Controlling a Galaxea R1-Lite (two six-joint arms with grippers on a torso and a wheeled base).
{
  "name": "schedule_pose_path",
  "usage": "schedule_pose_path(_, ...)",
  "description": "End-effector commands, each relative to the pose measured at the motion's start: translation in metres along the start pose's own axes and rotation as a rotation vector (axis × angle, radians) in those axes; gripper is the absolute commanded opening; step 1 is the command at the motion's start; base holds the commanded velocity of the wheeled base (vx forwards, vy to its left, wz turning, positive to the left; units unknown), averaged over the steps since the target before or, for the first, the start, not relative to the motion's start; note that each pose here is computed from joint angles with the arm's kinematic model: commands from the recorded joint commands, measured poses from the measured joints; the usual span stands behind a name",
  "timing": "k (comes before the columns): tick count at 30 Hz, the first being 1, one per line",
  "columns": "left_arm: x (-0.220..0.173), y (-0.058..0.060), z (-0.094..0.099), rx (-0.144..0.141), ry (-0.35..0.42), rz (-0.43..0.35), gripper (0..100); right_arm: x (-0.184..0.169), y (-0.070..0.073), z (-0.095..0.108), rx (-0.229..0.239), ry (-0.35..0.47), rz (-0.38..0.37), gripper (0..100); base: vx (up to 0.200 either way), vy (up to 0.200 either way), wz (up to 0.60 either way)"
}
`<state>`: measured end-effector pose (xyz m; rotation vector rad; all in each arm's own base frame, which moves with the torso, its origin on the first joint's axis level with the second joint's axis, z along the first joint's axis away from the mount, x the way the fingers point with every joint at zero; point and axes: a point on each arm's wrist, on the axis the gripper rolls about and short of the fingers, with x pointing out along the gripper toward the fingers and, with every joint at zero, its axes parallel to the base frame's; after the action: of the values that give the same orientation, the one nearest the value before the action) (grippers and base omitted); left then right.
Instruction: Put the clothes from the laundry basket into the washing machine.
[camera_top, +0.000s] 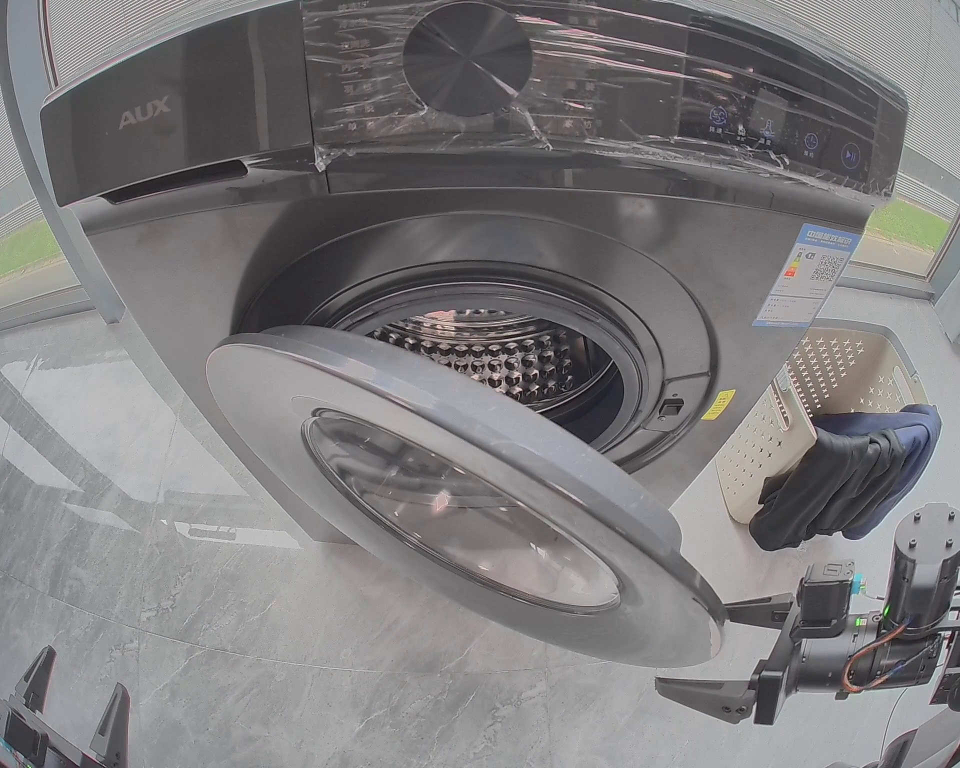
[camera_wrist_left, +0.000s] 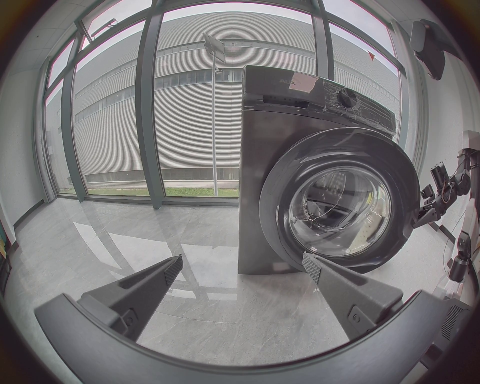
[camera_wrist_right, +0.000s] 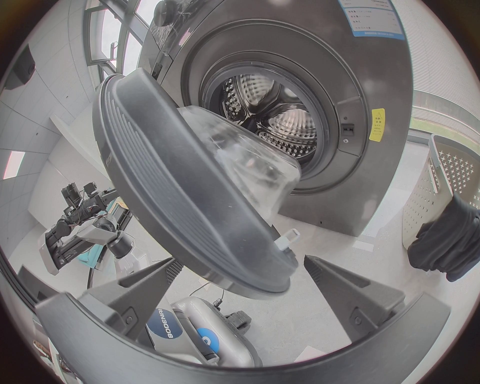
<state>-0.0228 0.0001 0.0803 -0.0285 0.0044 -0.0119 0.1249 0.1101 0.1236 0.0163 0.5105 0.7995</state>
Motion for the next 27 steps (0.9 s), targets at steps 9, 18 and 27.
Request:
schedule_pose_path(9, 0.001, 0.0, -0.004, -0.001, 0.013, 0.0, 100, -0.028, -0.016, -0.044, 0.048, 0.096, -0.146, 100, 0.0, 0.0, 0.0)
schedule_pose_path(18, 0.001, 0.0, -0.004, -0.001, 0.013, 0.0, 100, -0.007, -0.047, -0.012, 0.128, 0.045, -0.291, 100, 0.0, 0.0, 0.0)
schedule_pose_path(27, 0.001, 0.0, -0.004, -0.002, 0.013, 0.0, 100, 0.019, -0.044, -0.001, 0.115, 0.078, -0.25, 100, 0.0, 0.0, 0.0)
